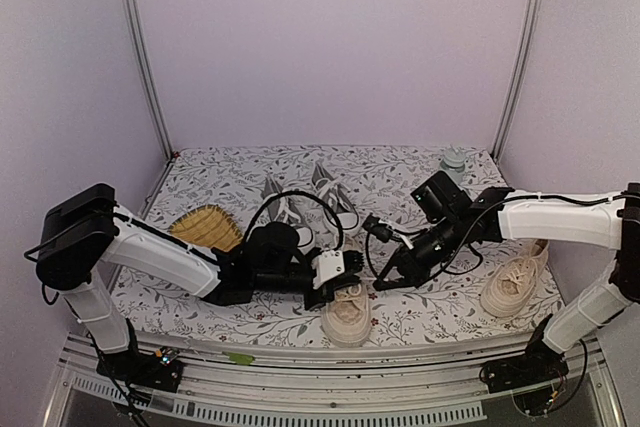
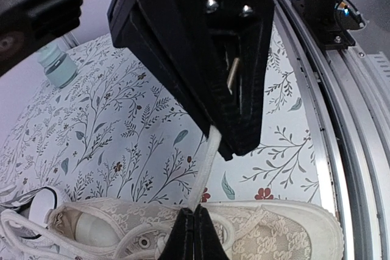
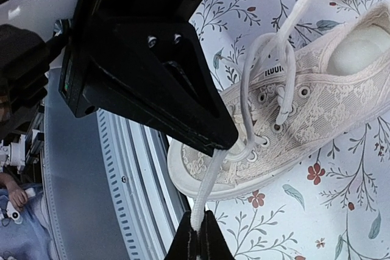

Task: Tie the shoes
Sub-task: Pass from the left arm to the right, then pick up the loop with the shoelace from the center of the board.

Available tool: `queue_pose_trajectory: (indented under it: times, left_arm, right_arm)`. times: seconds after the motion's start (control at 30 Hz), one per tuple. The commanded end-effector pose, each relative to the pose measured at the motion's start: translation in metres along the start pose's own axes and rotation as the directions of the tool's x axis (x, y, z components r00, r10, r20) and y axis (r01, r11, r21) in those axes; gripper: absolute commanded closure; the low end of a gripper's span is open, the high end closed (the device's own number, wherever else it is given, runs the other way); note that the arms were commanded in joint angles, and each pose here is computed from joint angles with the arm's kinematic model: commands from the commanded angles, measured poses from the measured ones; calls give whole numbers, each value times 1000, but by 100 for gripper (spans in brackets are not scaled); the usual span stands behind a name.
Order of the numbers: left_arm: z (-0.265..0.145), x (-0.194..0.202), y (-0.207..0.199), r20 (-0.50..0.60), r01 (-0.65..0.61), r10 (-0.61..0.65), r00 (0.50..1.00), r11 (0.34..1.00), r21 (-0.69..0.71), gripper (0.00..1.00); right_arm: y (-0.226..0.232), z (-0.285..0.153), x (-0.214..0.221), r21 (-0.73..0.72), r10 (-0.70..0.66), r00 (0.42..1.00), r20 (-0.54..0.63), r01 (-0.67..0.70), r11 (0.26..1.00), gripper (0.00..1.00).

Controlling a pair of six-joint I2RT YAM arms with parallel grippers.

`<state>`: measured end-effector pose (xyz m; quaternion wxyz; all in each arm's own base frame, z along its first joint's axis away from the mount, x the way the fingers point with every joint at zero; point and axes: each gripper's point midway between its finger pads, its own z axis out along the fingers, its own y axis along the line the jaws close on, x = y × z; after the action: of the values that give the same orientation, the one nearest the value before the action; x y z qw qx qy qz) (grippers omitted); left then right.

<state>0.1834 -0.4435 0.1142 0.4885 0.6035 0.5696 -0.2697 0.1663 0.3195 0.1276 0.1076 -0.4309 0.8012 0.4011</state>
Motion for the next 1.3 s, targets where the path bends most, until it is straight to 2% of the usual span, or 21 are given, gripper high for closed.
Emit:
queue_pose_trajectory:
  times: [0.0,0.1,0.13,0.2,0.23,0.27,0.37,0.43,0.57,0.63,0.7,0.77,0.93,1.03,1.1,1.17,1.23,1.27]
  left_arm:
    - [3,-8,0,23,-18,18,1000,1000,-9,100]
    - [1,-11,0,28,-18,19,999,1000,-9,100]
    - [0,-14,1,31,-14,14,999,1000,-10,97]
    - [-5,-26,4,50,4,-3,999,1000,-11,67]
    - [-9,-35,5,63,13,-13,998,1000,-6,58]
    - [-14,-48,7,81,20,-21,996,1000,5,53]
    - [-31,-75,14,104,62,-64,993,998,27,48]
    - [-42,-81,33,128,130,-129,983,991,2,41]
    - [-51,-58,81,122,342,-330,936,935,-92,28]
    - [-48,-41,98,96,403,-393,915,905,-135,20]
    - [-41,-31,105,71,424,-418,906,894,-145,18]
    - [-31,-29,104,48,420,-417,908,899,-123,18]
    - [-5,-17,98,-11,440,-441,897,896,-61,26]
    - [2,-12,94,-24,451,-452,892,892,-38,36]
    - [3,-7,93,-31,457,-458,888,888,-42,50]
    - [2,-7,91,-30,458,-459,888,888,-37,69]
    - [-3,-9,89,-20,458,-459,888,889,-28,93]
    - [-6,-10,87,-12,457,-458,889,889,-24,100]
  right_arm:
    - [6,-11,-6,12,-23,999,34,22,1000,99]
    - [4,-15,-5,44,-32,999,33,30,999,99]
    - [3,-15,-5,54,-34,999,32,32,998,99]
    - [1,-16,-2,66,-30,999,19,28,997,99]
    - [0,-16,-1,70,-30,999,14,29,997,99]
    - [-1,-15,0,71,-28,1000,6,27,997,99]
    - [-1,-15,2,71,-33,999,-2,33,997,99]
    - [-1,-14,2,70,-37,999,-3,37,997,100]
    - [-4,-12,3,75,-35,999,-18,36,997,99]
    - [-5,-12,4,78,-36,999,-21,38,996,100]
    - [-5,-13,4,81,-38,999,-20,40,996,99]
    - [-4,-13,4,82,-39,999,-19,41,996,99]
    - [-7,-13,6,96,-27,999,-26,30,995,99]
    - [-8,-14,7,105,-18,999,-29,21,994,100]
    - [-10,-16,9,120,-6,999,-32,9,993,99]
    - [-14,-20,9,147,15,1000,-26,-11,989,99]
    - [-27,-30,7,186,80,997,-1,-78,979,99]
    - [-34,-38,6,198,118,993,21,-120,973,99]
